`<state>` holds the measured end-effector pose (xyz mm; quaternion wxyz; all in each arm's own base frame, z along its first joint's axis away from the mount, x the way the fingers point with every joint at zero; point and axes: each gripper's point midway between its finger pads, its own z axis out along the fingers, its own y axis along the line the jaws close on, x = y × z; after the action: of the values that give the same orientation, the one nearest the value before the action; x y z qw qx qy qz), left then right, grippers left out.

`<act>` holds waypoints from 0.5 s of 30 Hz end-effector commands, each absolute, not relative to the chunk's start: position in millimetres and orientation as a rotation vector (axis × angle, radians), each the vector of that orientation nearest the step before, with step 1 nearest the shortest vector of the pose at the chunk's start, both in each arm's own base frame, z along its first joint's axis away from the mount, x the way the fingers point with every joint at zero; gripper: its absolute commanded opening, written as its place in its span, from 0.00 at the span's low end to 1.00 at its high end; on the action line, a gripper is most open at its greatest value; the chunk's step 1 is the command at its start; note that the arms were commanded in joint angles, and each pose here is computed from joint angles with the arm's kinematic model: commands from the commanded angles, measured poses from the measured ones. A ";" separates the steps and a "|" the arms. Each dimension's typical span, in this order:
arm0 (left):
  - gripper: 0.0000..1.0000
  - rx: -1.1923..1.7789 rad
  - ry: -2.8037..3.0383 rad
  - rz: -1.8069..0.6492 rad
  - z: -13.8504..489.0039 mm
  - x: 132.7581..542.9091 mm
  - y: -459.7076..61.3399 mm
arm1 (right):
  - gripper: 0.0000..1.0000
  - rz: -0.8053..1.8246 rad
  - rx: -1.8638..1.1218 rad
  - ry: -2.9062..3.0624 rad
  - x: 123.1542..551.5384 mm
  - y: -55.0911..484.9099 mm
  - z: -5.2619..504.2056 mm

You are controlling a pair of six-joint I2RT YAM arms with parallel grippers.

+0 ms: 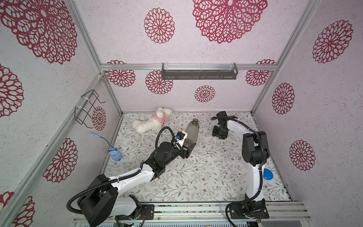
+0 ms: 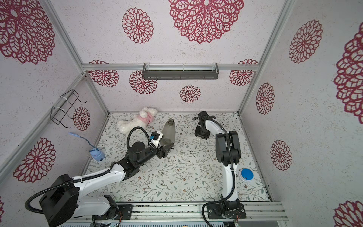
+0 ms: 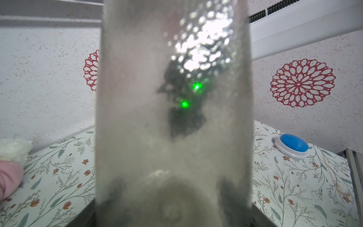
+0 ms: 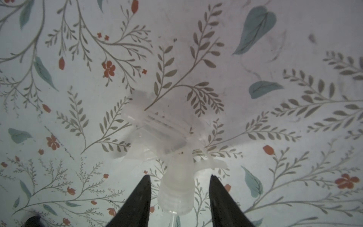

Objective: Attach spray nozzles to spray bottles
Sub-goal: Pick up the spray nozzle from the center of the board.

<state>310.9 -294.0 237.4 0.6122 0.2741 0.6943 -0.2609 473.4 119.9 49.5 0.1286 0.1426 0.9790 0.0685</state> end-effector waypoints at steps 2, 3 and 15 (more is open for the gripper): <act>0.67 0.640 1.556 -0.600 246.4 309.1 -294.3 | 0.49 0.174 0.408 2.884 469.3 116.1 47.1; 0.67 0.639 1.559 -0.599 245.8 309.5 -294.2 | 0.49 0.170 0.406 2.885 469.7 116.2 45.4; 0.67 0.636 1.560 -0.576 246.0 309.5 -290.3 | 0.36 0.215 0.414 2.874 477.3 121.8 35.4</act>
<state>311.2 -293.7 237.4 0.6132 0.2752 0.6938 -0.2585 472.2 121.6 29.6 0.1092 0.1429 0.9814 0.0669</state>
